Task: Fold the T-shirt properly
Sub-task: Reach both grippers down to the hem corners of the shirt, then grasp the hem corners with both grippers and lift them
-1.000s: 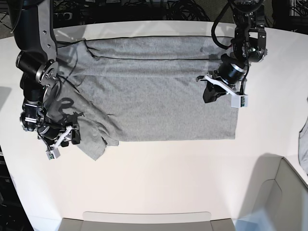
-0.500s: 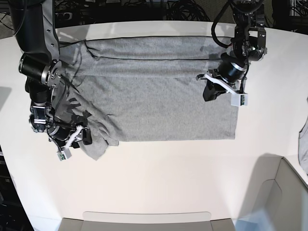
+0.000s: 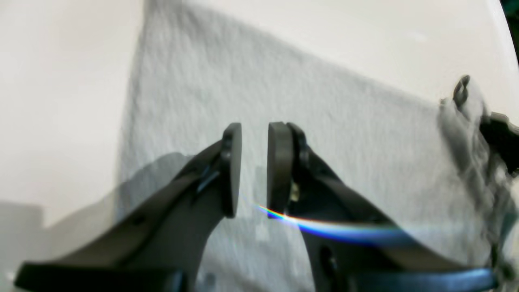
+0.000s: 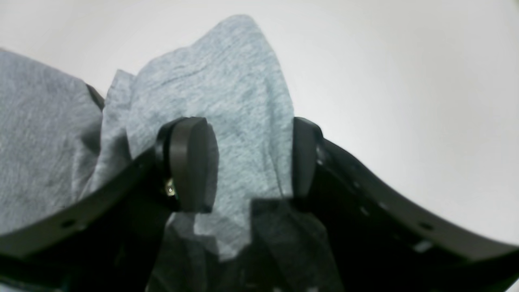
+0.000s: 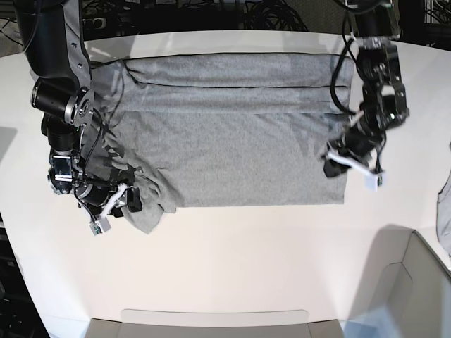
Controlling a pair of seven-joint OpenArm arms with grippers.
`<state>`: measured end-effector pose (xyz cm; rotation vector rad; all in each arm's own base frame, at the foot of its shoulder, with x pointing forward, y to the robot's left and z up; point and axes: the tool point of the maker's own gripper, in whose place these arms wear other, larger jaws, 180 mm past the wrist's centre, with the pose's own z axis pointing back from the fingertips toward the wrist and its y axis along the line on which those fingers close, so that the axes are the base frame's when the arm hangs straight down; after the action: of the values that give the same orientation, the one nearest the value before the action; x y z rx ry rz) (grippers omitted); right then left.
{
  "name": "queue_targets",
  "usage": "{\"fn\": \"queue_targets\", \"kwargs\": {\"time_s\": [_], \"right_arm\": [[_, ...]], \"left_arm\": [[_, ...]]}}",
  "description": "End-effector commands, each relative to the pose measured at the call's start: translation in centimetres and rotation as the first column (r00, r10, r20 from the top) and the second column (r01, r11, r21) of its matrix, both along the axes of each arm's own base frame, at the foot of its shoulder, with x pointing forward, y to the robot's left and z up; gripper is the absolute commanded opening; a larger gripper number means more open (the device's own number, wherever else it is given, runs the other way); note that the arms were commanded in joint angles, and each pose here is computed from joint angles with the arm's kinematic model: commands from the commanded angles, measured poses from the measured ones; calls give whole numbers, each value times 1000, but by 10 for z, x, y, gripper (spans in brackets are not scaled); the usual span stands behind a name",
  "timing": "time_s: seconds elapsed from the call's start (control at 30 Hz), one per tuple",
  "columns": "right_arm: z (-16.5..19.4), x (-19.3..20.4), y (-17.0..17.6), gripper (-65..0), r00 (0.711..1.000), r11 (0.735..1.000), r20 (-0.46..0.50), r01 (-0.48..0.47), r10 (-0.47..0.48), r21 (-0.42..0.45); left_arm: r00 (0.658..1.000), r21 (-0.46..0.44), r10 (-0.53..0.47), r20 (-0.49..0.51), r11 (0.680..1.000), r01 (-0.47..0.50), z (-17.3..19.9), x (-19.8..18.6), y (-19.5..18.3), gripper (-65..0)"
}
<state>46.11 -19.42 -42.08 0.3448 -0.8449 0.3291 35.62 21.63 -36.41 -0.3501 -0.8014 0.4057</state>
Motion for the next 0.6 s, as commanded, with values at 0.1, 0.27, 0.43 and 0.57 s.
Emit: {"fn": "queue_targets", "kwargs": {"time_s": [0.1,0.27,0.43,0.57], "right_arm": [[-11,-10,-7,-336,996,997,-76,-41,35,-69],[-11,-10,-7,-336,997,997,-75,-39,34,-66],[-10,-10,-7,-336,997,997,-75,-38,33,-67],[-14,-14,-8,-336,996,997,-82,-39,33,-70]], "left_arm": [[1000,38,7,-12,999,-6,12,52,36,-469],[995,108,-82,-51,990,87,-6,80,57,-448],[978,123,-187,-93,973,198,-30,77,62,-447],[963,120,-257,-81,957,266,-34,73,53,-448]]}}
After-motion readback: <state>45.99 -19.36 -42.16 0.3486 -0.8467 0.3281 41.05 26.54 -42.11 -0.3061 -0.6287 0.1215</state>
